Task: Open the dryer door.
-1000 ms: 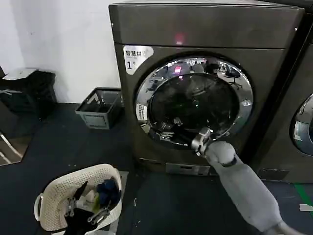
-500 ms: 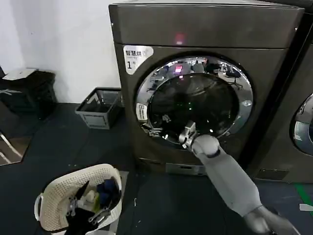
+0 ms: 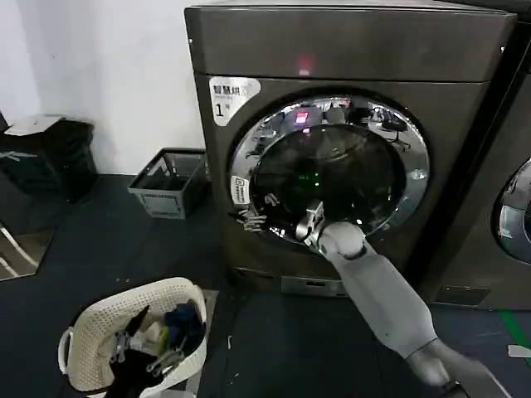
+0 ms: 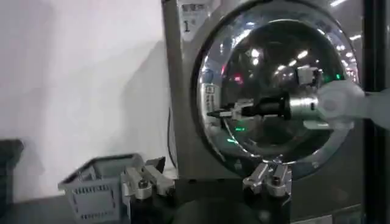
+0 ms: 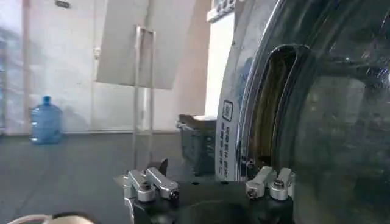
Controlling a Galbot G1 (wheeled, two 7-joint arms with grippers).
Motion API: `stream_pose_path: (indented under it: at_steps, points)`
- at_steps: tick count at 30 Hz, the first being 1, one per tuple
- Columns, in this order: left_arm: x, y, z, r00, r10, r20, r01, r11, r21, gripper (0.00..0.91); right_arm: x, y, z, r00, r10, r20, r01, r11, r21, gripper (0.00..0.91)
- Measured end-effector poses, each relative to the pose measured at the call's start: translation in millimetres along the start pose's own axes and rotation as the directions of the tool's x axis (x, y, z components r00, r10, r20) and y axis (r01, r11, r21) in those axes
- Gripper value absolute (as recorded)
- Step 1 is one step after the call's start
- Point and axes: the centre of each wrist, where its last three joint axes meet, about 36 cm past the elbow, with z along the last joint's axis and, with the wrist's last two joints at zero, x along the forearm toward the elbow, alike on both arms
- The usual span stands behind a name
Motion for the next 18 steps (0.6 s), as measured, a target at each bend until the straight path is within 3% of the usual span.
stream_pose_path:
  at_steps: [13, 18]
  points:
    - [-51.0, 48.9, 11.5, 0.981, 0.196, 0.001, -0.195, 0.98, -0.045, 0.907, 66.8, 52.1, 5.6, 0.983, -0.183, -0.004, 0.183, 0.983, -0.006, 0.907]
    - [-69.7, 67.9, 15.9, 0.974, 0.227, 0.004, -0.227, 0.974, -0.029, 0.907, 103.3, 69.6, 10.9, 0.974, -0.227, 0.0, 0.227, 0.973, 0.036, 0.907]
